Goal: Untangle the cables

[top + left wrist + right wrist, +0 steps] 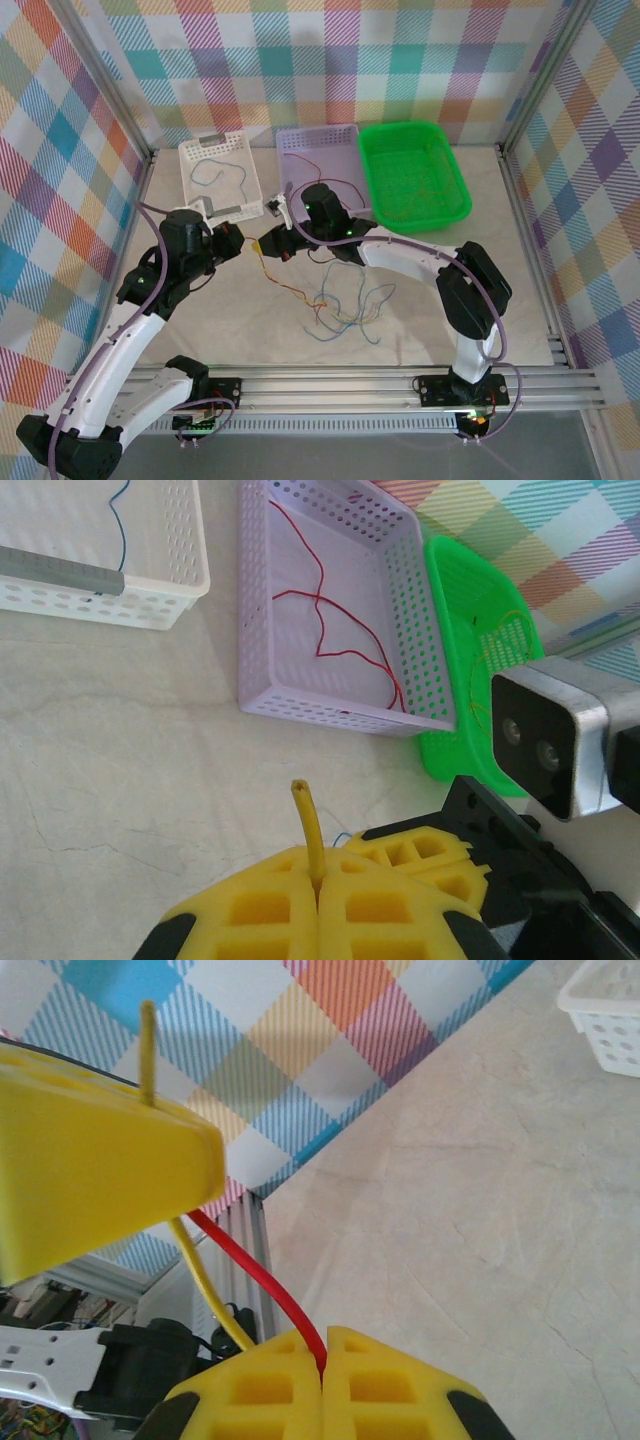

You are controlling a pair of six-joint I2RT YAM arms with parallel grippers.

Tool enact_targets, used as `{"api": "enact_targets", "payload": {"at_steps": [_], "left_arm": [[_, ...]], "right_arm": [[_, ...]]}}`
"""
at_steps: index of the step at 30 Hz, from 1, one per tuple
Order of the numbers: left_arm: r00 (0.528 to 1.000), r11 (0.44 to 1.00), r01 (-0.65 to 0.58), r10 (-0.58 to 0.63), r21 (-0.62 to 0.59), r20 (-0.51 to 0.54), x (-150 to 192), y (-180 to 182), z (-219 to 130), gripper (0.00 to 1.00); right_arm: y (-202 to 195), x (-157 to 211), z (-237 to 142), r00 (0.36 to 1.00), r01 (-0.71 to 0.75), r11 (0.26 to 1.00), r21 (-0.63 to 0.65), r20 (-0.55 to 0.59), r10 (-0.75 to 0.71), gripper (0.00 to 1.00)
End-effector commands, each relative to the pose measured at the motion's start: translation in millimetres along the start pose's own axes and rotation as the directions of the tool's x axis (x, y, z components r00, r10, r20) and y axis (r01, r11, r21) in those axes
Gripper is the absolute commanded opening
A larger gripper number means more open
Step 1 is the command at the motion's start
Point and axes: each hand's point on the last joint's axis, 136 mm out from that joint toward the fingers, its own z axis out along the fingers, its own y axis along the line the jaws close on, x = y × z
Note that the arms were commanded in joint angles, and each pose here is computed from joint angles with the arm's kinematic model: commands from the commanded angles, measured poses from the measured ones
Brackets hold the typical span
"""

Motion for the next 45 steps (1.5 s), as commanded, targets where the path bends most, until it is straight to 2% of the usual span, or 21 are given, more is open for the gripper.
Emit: {"api": "enact_targets", "payload": {"at_steps": [1,5,8,12,15,18,22,30,35,42,45], "left_arm": [[0.999,0.999,-0.022,0.021,0.023,0.028,-4.4,-6.7,-9.8,0.0],[0.997,0.998,-0.057,0.058,-0.013,0.054,-7.5,0.0,-19.2,0.0],[0.993,0.995,-0.089,0.092,-0.035,0.08,-13.4,2.1,-28.6,0.0],[0.986,0.99,-0.118,0.127,-0.082,0.11,-22.0,6.6,-37.5,0.0],[0.979,0.979,-0.12,0.144,-0.164,0.145,-31.6,18.0,-47.0,0.0],[0.971,0.97,-0.111,0.152,-0.216,0.182,-39.7,25.7,-57.8,0.0],[0.959,0.953,-0.095,0.165,-0.289,0.229,-50.0,36.5,-73.1,0.0],[0.946,0.931,-0.079,0.183,-0.356,0.268,-60.2,45.0,-88.7,0.0],[0.942,0.921,-0.072,0.189,-0.382,0.277,-61.9,49.7,-91.3,0.0],[0.948,0.926,-0.076,0.183,-0.371,0.261,-57.6,49.8,-82.5,0.0],[0.943,0.919,-0.073,0.19,-0.387,0.273,-59.8,52.4,-85.2,0.0]], "right_arm": [[-8.4,-8.7,-20.3,0.999,0.024,0.996,0.089,0.031,-0.026,0.0],[-48.7,-19.3,-65.2,0.992,-0.073,0.975,0.211,0.116,0.049,0.0],[-73.5,-26.8,-103.2,0.975,-0.146,0.956,0.254,0.197,0.097,0.0],[-88.7,-34.5,-146.0,0.965,-0.165,0.922,0.35,0.25,0.078,0.0],[-104.1,-38.1,-189.1,0.954,-0.195,0.853,0.485,0.295,0.05,0.0],[-123.4,-37.4,-247.1,0.928,-0.275,0.745,0.607,0.37,0.041,0.0],[-134.8,-25.7,-317.7,0.883,-0.393,0.623,0.677,0.467,0.048,0.0],[-123.8,-3.9,-408.3,0.796,-0.542,0.477,0.692,0.605,0.027,0.0],[-97.9,2.1,-450.2,0.747,-0.593,0.396,0.701,0.663,-0.055,0.0],[-60.1,-15.3,-458.4,0.722,-0.572,0.453,0.684,0.682,-0.118,0.0],[-57.8,-9.5,-476.3,0.712,-0.608,0.36,0.708,0.687,-0.149,0.0]]}}
